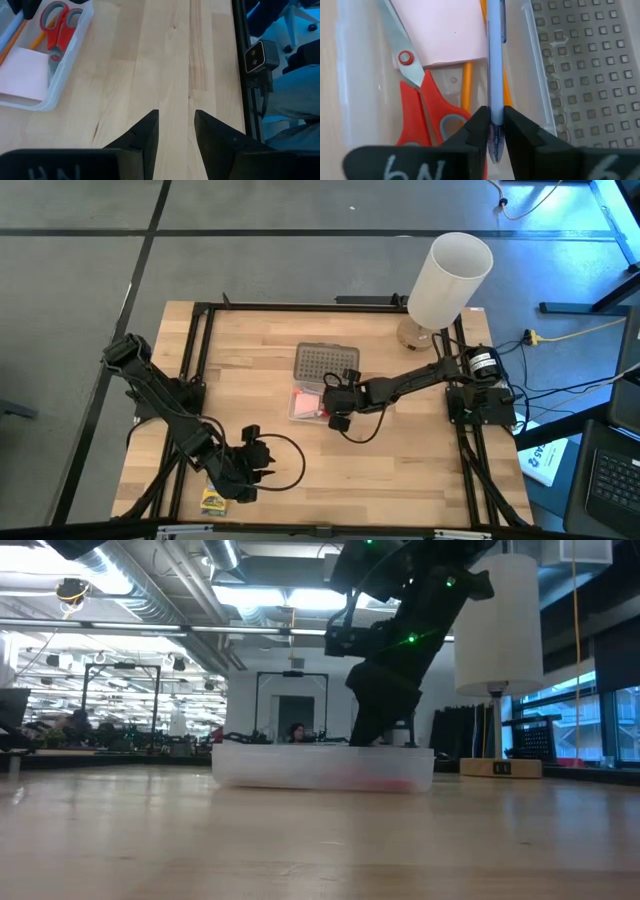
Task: Pack school essentials
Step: Put the white ballpen into the supply box, then put the yellow crayon box into the supply box
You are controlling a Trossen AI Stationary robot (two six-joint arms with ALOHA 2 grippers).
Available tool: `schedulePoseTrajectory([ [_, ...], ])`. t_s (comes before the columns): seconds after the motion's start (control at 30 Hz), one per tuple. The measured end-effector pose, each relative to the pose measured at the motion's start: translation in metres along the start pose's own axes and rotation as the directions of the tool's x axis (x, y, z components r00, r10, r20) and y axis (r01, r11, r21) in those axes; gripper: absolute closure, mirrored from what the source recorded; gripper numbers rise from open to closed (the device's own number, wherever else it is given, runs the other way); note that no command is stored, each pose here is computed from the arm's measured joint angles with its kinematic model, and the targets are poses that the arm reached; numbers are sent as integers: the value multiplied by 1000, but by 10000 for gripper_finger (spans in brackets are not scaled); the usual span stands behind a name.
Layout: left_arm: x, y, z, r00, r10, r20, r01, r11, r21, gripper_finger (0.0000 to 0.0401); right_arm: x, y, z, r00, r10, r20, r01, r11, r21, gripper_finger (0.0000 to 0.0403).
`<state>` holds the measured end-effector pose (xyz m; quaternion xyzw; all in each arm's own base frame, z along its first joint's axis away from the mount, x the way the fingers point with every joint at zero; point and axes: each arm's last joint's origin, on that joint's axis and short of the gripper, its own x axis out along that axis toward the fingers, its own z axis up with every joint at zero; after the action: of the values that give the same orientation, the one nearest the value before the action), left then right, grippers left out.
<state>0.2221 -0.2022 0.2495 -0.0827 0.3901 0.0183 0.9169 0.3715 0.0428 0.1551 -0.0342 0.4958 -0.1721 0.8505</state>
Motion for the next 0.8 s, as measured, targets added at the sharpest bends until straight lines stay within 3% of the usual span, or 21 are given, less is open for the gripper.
schedulePoseTrajectory([
  [0.27, 0, 1, 1, 998, 46, 45, -46, 999, -6, 282, 0, 0, 0, 1000, 1, -1, -1, 1000, 0, 291],
  [0.43, 0, 3, 0, 997, 73, 39, -71, 997, -42, 282, -2, -1, 2, 1000, 1, 1, -1, 1000, 0, 278],
  [0.63, -7, 12, -8, 991, 131, -39, -137, 961, -239, 282, -18, -1, 18, 1000, 4, 4, -4, 1000, -7, 277],
  [0.8, -20, 12, -19, 986, 102, -135, -153, 876, -457, 282, -39, 15, 33, 998, 42, 49, -39, 997, -60, 277],
])
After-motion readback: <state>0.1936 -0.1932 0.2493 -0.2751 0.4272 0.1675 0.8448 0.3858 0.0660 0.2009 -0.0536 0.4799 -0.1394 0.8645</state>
